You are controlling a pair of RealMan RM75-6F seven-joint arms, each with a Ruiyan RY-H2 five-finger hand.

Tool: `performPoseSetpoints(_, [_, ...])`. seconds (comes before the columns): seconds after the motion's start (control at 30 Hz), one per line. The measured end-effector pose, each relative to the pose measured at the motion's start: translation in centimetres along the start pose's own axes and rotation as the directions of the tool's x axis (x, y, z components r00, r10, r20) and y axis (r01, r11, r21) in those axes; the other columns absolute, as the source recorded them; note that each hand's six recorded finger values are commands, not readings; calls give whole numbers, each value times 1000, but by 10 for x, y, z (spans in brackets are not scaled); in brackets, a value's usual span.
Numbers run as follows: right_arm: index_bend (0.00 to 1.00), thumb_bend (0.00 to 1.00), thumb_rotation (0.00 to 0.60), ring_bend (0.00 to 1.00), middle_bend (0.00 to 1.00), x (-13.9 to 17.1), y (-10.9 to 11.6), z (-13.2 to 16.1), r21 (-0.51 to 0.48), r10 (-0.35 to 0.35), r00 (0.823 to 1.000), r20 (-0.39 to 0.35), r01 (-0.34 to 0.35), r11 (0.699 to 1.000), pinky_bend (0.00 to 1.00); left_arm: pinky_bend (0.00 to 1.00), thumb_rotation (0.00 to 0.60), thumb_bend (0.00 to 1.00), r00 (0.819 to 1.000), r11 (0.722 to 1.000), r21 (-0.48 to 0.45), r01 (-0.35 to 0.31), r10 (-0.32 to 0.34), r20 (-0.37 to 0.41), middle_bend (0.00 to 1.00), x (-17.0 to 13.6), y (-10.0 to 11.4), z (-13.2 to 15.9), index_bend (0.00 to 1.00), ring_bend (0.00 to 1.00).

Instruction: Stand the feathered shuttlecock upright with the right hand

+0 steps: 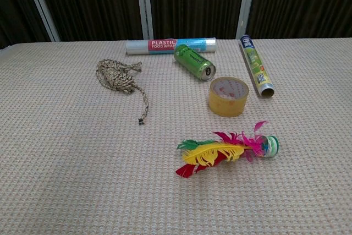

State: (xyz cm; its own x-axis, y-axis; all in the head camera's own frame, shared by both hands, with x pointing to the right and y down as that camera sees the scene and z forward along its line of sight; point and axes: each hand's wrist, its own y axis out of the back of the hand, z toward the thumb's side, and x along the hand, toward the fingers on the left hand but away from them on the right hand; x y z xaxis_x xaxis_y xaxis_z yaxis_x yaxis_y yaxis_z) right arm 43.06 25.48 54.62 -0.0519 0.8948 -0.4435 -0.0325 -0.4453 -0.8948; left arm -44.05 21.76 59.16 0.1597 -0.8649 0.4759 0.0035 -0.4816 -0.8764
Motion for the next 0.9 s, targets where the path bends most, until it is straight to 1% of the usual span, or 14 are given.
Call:
performPoseSetpoints(0.2, [0,4,600,0,0,-1,-2,3,2,10,1000,-9,-10,1000,0,0,600,253,1000,1000,-1,-3,3,2,0,-3,0,1,0,0])
performPoseSetpoints(0.33, [3,6,600,0,0,-6,-4,9,-23,2,999,-32,-3,1000,0,0,600,253,1000,1000,-5,1,-1,2,0,-2,0,0,0,0])
performPoseSetpoints(0.37, [26,12,600,0,0,-8,-5,14,-27,-3,999,-46,1,1000,0,0,600,253,1000,1000,-10,2,-2,0,0,-2,0,0,0,0])
performPoseSetpoints(0.4, [71,27,600,0,0,-10,-7,18,-31,-5,998,-59,4,1000,0,0,600,253,1000,1000,-15,1,-1,-3,0,-2,0,-1,0,0])
performPoseSetpoints(0.43, [110,41,600,0,0,-13,-8,23,-39,-7,997,-73,4,999,0,0,600,253,1000,1000,-22,-1,1,-8,0,-1,1,-2,0,0])
performPoseSetpoints(0.5, [222,76,600,0,0,-20,-10,36,-56,-14,993,-115,7,998,0,0,600,247,1000,1000,-27,-6,5,-22,0,-1,3,-5,0,0])
performPoseSetpoints(0.6, [304,89,600,0,0,-26,-14,52,-39,-21,988,-156,15,999,0,0,600,242,999,1000,-27,-2,1,-50,0,0,3,-9,0,0])
performPoseSetpoints(0.73, [333,104,600,0,0,-32,-26,86,13,-5,972,-235,8,1000,0,0,600,242,999,999,-35,-6,4,-43,0,0,7,-7,0,0])
performPoseSetpoints(0.9, [334,113,600,0,0,-34,-46,126,86,51,951,-306,-25,996,0,0,600,243,999,999,-38,5,-7,-50,0,1,6,-10,0,0])
